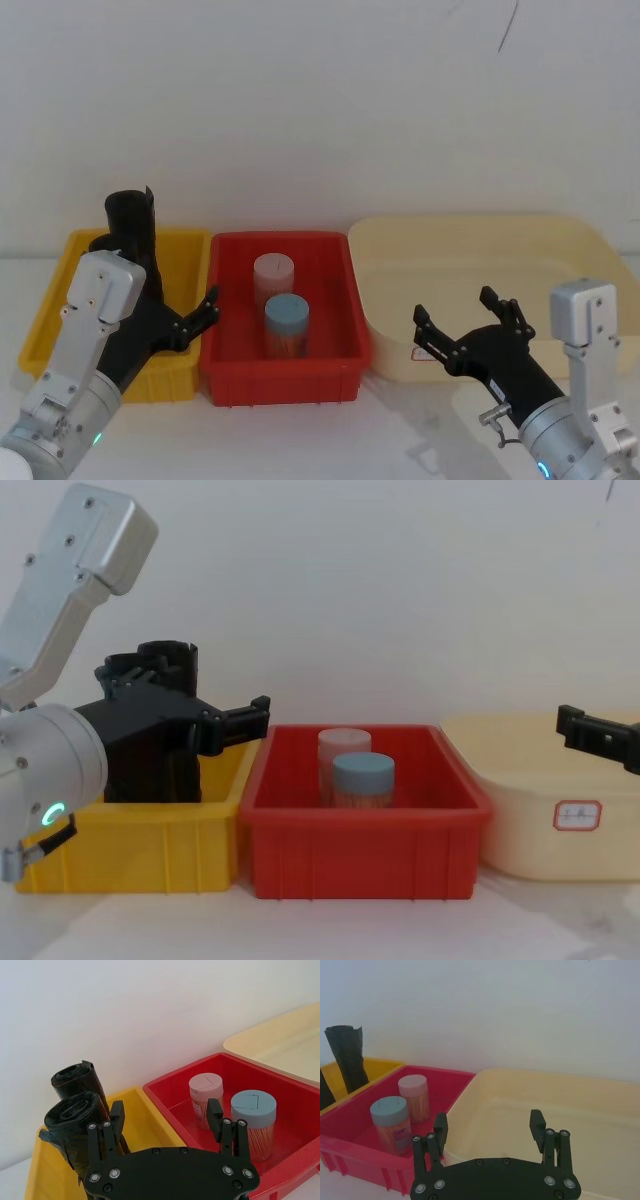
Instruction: Pick up the garbage bag with the one hand and transfer it to the other hand.
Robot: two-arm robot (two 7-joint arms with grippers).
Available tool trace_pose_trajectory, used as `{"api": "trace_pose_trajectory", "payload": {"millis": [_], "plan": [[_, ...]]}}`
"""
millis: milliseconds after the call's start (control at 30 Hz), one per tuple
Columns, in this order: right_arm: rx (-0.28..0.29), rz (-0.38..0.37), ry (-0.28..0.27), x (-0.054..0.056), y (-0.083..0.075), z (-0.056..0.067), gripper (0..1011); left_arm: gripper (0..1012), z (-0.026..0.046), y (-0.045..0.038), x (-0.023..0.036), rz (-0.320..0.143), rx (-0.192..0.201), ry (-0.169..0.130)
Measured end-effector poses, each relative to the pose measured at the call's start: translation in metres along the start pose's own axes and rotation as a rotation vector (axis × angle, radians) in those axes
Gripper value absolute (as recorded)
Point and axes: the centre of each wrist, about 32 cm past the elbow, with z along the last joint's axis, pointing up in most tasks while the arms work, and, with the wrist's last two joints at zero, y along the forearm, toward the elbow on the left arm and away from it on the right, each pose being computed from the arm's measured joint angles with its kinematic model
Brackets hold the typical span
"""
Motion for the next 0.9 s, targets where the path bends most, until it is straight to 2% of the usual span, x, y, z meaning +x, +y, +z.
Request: {"api": "trace_pose_trajectory", "payload": {"millis": [900], "plan": [[0.0,0.0,0.0,0.0,0.0,0.0,999,1002,0.0,0.0,0.0,0.0,0.0,0.0]]}}
